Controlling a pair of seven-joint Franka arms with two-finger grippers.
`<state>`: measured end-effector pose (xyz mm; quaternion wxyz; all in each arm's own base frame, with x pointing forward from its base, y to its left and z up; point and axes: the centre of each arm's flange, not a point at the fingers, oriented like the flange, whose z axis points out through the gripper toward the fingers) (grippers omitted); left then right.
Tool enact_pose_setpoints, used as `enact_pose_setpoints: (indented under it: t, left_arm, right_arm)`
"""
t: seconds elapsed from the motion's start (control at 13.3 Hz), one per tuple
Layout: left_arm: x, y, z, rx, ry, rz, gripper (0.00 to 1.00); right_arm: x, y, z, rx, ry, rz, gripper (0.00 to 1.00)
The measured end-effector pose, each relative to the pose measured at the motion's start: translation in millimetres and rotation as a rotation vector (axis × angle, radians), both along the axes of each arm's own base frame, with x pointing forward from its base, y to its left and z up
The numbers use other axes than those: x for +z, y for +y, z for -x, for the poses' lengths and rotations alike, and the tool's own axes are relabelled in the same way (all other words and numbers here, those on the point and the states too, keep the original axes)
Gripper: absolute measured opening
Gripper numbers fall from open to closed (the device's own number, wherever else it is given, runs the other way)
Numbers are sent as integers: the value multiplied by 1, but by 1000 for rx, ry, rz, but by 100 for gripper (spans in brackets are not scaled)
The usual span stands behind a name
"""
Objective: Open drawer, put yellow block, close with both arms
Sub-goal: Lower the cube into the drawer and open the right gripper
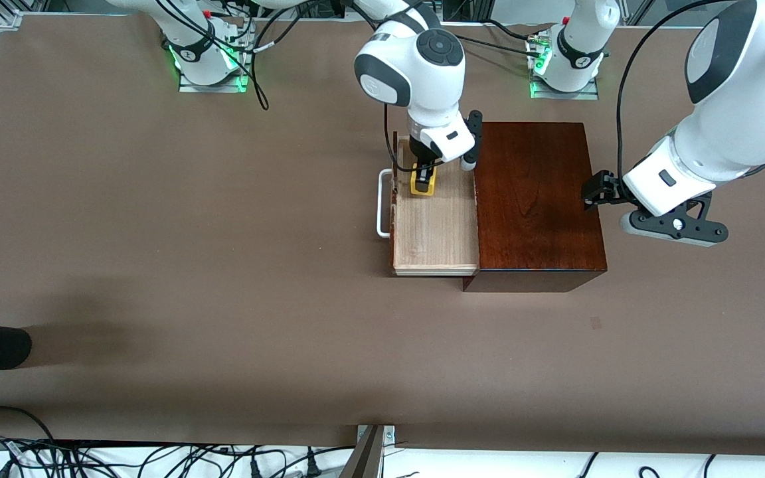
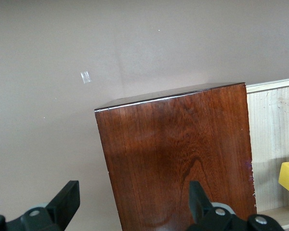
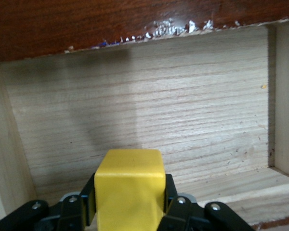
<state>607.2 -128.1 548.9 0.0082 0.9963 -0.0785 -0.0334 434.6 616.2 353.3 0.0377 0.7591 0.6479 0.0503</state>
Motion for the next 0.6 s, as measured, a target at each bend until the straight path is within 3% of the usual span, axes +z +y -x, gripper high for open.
enact_pose_setpoints:
  t: [0.6]
  left_arm:
    - [0,-5,1,-9,0,1,100]
  right_arm:
    - [-31,-5,-9,87,19,45,56]
